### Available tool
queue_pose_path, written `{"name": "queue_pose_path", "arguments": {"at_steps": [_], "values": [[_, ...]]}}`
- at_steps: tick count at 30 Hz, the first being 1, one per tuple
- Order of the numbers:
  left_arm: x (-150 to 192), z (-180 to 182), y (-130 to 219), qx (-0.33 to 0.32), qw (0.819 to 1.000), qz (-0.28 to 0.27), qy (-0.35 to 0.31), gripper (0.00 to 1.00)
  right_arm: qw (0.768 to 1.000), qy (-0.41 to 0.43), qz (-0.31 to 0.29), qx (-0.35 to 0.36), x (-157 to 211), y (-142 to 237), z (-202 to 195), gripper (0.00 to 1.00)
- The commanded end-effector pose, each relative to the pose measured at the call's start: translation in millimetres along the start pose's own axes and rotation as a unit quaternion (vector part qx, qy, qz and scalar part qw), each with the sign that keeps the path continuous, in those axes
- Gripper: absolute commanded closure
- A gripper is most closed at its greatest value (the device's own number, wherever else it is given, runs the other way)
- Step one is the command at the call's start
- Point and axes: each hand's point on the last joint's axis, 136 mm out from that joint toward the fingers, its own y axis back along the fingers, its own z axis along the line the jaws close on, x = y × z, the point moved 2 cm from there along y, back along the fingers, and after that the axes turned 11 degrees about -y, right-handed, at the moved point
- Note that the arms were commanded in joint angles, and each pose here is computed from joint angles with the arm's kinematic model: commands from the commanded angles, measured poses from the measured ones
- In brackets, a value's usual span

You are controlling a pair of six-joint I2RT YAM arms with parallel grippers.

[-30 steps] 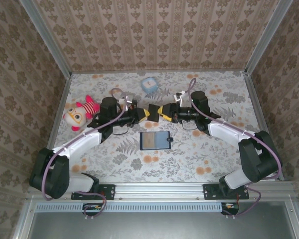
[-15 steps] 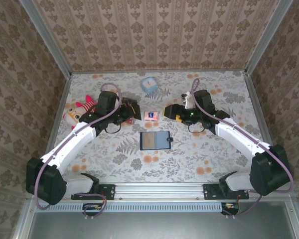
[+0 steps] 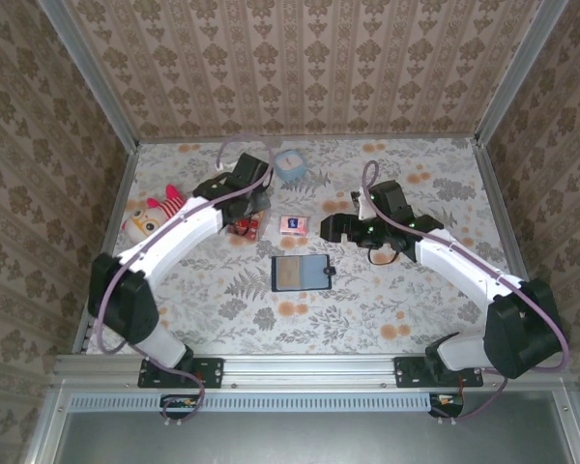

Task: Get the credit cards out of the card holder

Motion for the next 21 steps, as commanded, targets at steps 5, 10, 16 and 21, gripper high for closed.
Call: {"name": "queue_pose_path", "arguments": {"at_steps": [5,10,16,21], "values": [[-26.6,-3.1,-14.9,-0.087,0.993,-0.048,0.057,1.0,0.998,0.025,0.0,0.062,1.9,-1.0,-16.9,0.0],[-27.2,-0.1,-22.9,-0.132,0.985,-0.07,0.092,1.0,0.997,0.028,0.002,0.07,6.6,0.4,-22.3,0.0],[-26.1,6.1,-36.7,-0.168,0.973,-0.093,0.126,1.0,0.997,0.024,0.006,0.072,10.4,-0.8,-26.0,0.0],[-19.0,6.6,-52.4,-0.185,0.967,-0.084,0.15,1.0,0.997,0.022,0.01,0.068,11.5,-1.3,-25.0,0.0]]}}
